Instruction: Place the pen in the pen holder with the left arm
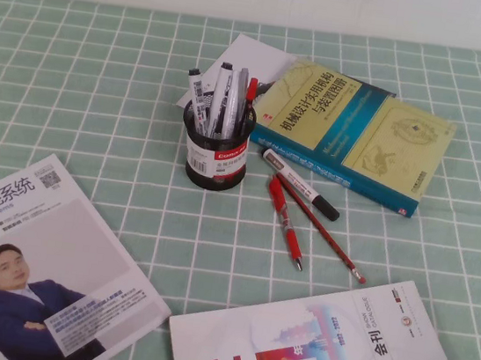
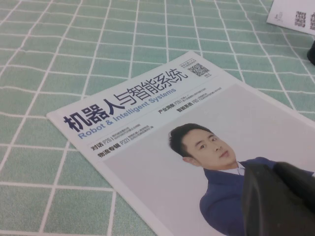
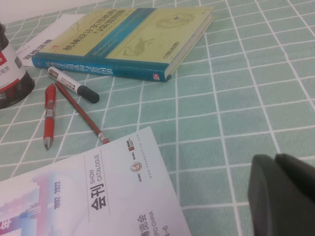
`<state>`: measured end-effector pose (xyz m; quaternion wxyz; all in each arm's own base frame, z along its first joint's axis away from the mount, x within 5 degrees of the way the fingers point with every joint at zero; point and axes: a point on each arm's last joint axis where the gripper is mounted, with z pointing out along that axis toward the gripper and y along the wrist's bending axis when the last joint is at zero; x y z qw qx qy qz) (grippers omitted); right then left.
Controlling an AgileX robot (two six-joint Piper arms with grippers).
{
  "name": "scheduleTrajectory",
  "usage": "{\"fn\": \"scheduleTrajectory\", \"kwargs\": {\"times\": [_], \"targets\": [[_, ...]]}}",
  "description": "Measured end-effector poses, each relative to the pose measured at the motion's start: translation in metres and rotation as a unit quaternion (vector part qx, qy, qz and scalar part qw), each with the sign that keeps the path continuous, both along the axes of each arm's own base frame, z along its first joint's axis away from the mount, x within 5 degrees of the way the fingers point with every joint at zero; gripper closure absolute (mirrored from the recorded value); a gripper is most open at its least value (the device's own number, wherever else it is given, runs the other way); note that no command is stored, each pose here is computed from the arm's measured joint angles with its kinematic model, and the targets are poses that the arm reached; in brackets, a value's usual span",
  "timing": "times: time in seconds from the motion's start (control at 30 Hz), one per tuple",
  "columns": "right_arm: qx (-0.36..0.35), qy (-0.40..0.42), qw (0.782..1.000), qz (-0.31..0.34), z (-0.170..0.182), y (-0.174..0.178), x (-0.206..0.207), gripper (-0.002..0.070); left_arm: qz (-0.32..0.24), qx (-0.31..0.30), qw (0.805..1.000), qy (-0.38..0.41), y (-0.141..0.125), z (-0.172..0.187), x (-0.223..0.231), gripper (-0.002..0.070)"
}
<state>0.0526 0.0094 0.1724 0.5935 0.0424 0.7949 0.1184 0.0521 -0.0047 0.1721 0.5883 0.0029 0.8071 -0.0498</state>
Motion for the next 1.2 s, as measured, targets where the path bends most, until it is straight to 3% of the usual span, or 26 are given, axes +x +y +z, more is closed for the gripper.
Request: {"fn": "scheduleTrajectory", "kwargs": {"times": [0.8,0.9,1.07,1.2], "targets": [[0.000,0.000,1.000,0.000,0.000,0.000,0.000,0.0696,0.000,-0.004,1.000,-0.014,0.000,0.002,0.001,0.0675],[0.000,0.000,1.000,0.000,0.000,0.000,0.000,0.0696,0.003,-0.041,0.999,-0.035,-0.001,0.005,0.002,0.0675],[0.000,0.000,1.000,0.000,0.000,0.000,0.000,0.0695,0.018,-0.157,0.983,-0.097,-0.002,0.019,0.004,0.0675],[0.000,0.000,1.000,0.000,0.000,0.000,0.000,0.0695,0.021,-0.183,0.973,-0.136,-0.001,0.026,0.004,0.0675]]}}
